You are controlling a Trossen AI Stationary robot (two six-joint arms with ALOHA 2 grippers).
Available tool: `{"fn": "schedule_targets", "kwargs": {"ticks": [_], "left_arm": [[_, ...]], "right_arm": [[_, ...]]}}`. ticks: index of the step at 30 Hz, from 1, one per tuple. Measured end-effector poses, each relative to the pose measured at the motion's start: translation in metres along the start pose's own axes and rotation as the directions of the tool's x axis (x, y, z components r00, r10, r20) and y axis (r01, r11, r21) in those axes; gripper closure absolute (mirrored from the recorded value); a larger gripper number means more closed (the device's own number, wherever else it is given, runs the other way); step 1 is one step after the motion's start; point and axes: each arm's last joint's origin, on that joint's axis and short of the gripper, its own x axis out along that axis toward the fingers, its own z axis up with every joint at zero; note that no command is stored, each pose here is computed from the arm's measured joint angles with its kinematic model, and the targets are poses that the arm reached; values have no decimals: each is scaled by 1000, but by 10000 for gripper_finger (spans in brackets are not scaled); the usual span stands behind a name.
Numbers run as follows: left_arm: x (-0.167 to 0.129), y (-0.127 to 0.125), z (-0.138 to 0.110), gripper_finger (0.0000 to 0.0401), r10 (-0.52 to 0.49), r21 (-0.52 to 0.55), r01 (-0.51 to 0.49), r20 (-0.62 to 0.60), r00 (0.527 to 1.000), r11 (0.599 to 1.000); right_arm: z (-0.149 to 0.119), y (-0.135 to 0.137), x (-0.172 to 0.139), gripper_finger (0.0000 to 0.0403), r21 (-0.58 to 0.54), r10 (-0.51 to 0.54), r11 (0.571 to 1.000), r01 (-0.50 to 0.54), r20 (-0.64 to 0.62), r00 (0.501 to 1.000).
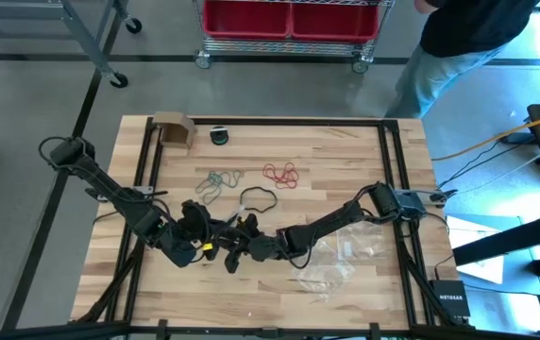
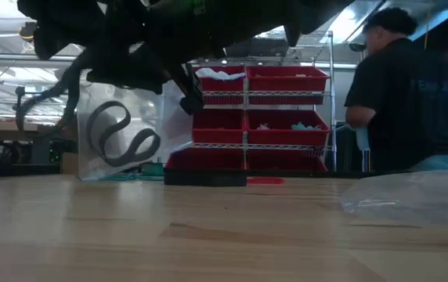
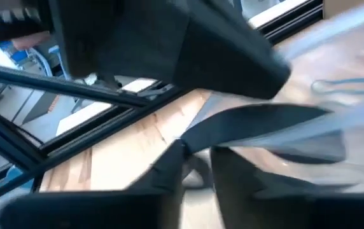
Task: Sort rubber bands
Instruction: Put the black rubber band into the transparent zip bag
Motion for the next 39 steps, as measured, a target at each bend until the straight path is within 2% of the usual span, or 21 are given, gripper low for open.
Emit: {"fn": "schedule_targets", "kwargs": {"ticks": [3,10,16,23,28,35,39], "left_arm": [[0,0,0,401,3,7,-3,-2,1000,1000],[0,1,-1,401,8,29,-8,-6,1000,1000],[-1,7,-4,401,47,35,-46,-35,998,998],[-6,5,-8,401,28,35,-27,-43,999,999],[-7,4,-10,401,19,32,-17,-45,999,999],[-7,4,-10,401,21,24,-20,-46,999,1000],[-7,4,-10,401,22,26,-21,-46,999,999]], "right_arm": [[0,1,0,392,-10,23,1000,-23,-14,1000],[-1,6,-4,399,-33,80,996,-81,-51,996],[15,18,-17,401,-89,115,989,-120,-60,992],[37,26,-33,401,-216,34,976,-35,-7,999],[46,21,-32,402,-260,8,966,-3,19,1000],[70,26,-46,402,-338,-32,939,57,79,996],[70,24,-48,402,-369,-71,925,89,61,996]]}}
